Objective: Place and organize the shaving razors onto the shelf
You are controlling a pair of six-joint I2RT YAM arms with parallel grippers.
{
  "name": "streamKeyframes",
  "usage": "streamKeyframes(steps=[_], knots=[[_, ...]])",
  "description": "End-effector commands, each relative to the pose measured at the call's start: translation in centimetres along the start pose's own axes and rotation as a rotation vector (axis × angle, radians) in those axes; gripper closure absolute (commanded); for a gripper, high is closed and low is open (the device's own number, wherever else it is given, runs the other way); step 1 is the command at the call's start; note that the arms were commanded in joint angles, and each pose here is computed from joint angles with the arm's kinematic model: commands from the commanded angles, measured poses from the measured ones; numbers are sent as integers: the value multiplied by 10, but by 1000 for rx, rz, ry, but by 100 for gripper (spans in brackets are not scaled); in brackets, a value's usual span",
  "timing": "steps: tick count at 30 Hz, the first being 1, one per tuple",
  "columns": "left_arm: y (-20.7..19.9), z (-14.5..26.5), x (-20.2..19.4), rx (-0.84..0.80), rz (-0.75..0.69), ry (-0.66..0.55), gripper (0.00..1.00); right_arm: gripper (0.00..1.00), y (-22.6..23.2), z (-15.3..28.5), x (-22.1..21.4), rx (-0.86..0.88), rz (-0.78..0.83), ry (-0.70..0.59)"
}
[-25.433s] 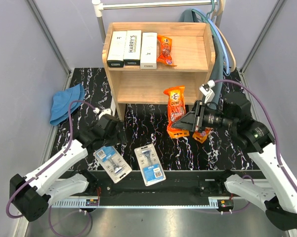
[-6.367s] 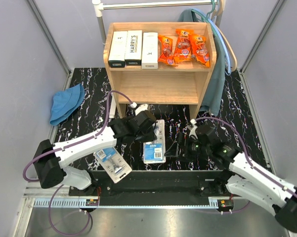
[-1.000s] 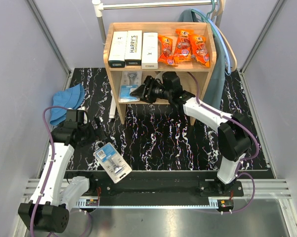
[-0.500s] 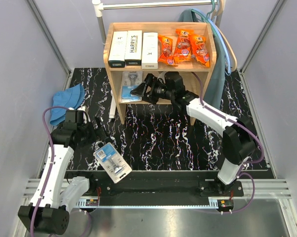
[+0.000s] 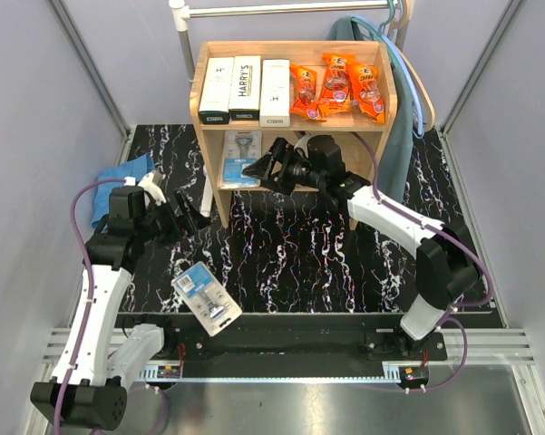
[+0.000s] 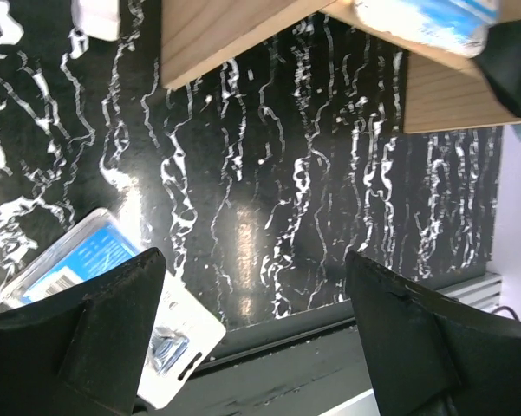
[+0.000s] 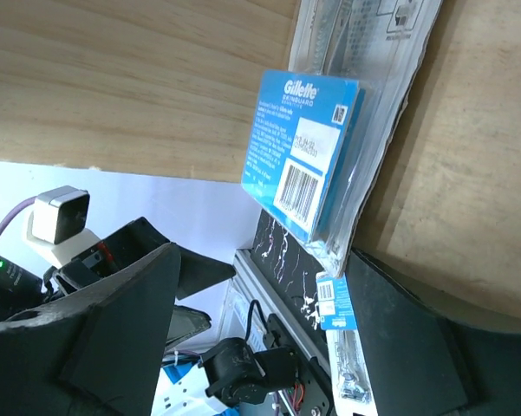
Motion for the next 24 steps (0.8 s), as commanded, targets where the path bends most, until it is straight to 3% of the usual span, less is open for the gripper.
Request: streamKeyframes(steps=[1, 15, 24], knots=[[-10, 3, 9, -80, -22, -32, 12, 12, -4, 10, -14, -53, -24, 20], [14, -9, -11, 67, 61, 13, 11, 10, 4, 36, -49, -61, -54, 37], [30, -25, -22, 172, 141, 77, 9, 9, 16, 69, -95, -60, -55, 67]])
Point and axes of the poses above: each gripper's point midway between its finger pads, its own z axis back along the fingers, its own y axis along the line the jaws close on, x = y × z, the point moved 10 cm from there along z, back along the fingers, and after that the axes turned 3 degrees about z, right-handed, at the moved point
